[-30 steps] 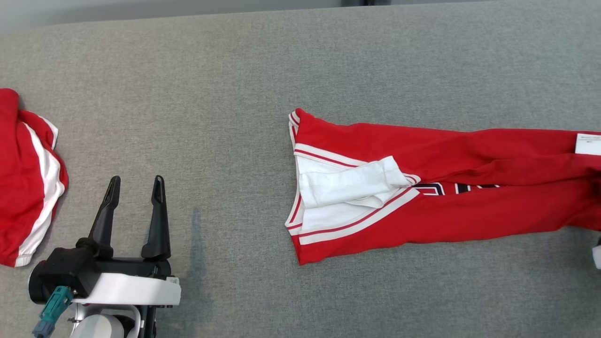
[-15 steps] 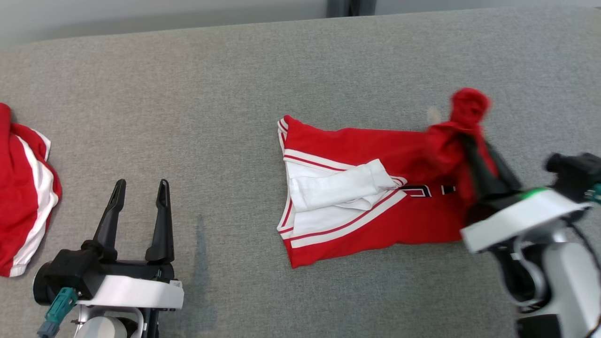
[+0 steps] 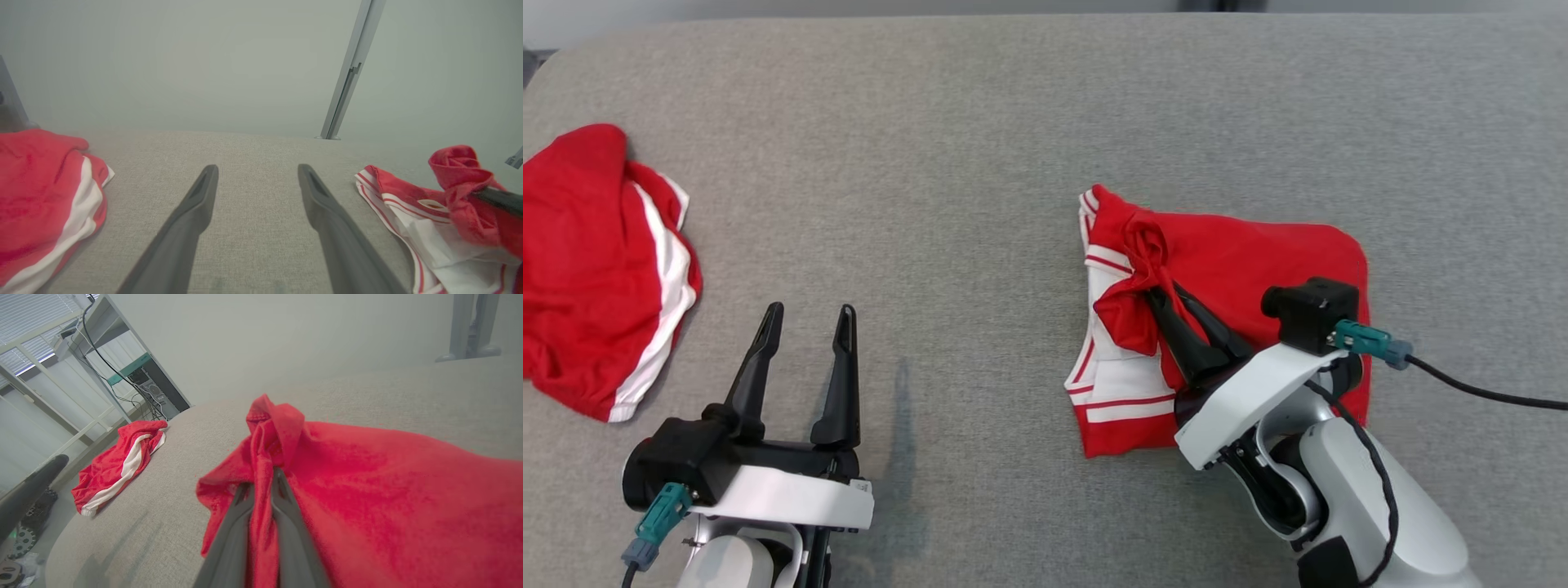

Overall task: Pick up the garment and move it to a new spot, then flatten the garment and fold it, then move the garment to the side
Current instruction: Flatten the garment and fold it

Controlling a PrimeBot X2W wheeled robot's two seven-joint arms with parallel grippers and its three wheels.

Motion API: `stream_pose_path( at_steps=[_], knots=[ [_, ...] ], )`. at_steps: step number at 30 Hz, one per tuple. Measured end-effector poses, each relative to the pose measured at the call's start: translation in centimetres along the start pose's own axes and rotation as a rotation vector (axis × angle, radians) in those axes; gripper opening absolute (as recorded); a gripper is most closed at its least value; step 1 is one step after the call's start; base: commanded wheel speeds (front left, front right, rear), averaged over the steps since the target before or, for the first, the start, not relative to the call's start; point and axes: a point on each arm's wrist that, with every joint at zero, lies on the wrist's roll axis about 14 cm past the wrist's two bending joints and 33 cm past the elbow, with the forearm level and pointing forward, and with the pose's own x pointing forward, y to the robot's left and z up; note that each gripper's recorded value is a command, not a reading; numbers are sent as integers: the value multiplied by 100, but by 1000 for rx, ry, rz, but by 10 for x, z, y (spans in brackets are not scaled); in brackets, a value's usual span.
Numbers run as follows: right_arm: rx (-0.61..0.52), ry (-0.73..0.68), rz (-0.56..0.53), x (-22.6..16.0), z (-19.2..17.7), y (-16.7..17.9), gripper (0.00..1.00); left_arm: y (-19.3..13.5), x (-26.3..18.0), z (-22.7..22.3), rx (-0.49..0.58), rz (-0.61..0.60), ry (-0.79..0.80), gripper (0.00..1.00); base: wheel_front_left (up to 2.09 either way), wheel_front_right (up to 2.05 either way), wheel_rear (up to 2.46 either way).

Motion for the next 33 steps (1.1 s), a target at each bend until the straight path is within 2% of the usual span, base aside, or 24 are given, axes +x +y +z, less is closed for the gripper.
stream_pose_path(
  at_steps=[4,5,6,7,13,18,25,28,33],
  knots=[
    [26,18,7,9,-16,0,0,6,-1,-2,8,17,4,100,0,0,0],
    [36,19,12,11,-18,1,36,7,-1,-3,8,20,6,100,0,0,0],
    [47,22,22,13,-20,4,91,6,-1,-3,5,18,8,100,0,0,0],
    [58,23,31,14,-22,7,100,7,-1,-4,5,20,11,100,0,0,0],
    [165,-59,70,15,-9,21,100,2,4,-6,8,4,10,100,0,0,0],
    [156,-204,60,6,31,12,100,-1,8,-4,11,-8,1,100,0,0,0],
    [-23,-378,-187,-57,87,-78,100,-3,10,-3,19,-13,-5,100,0,0,0],
    [-119,-412,-299,-91,100,-107,100,-3,11,1,25,-14,-17,100,0,0,0],
    [-245,-410,-445,-138,107,-136,100,-1,9,7,34,-9,-25,100,0,0,0]
  ],
)
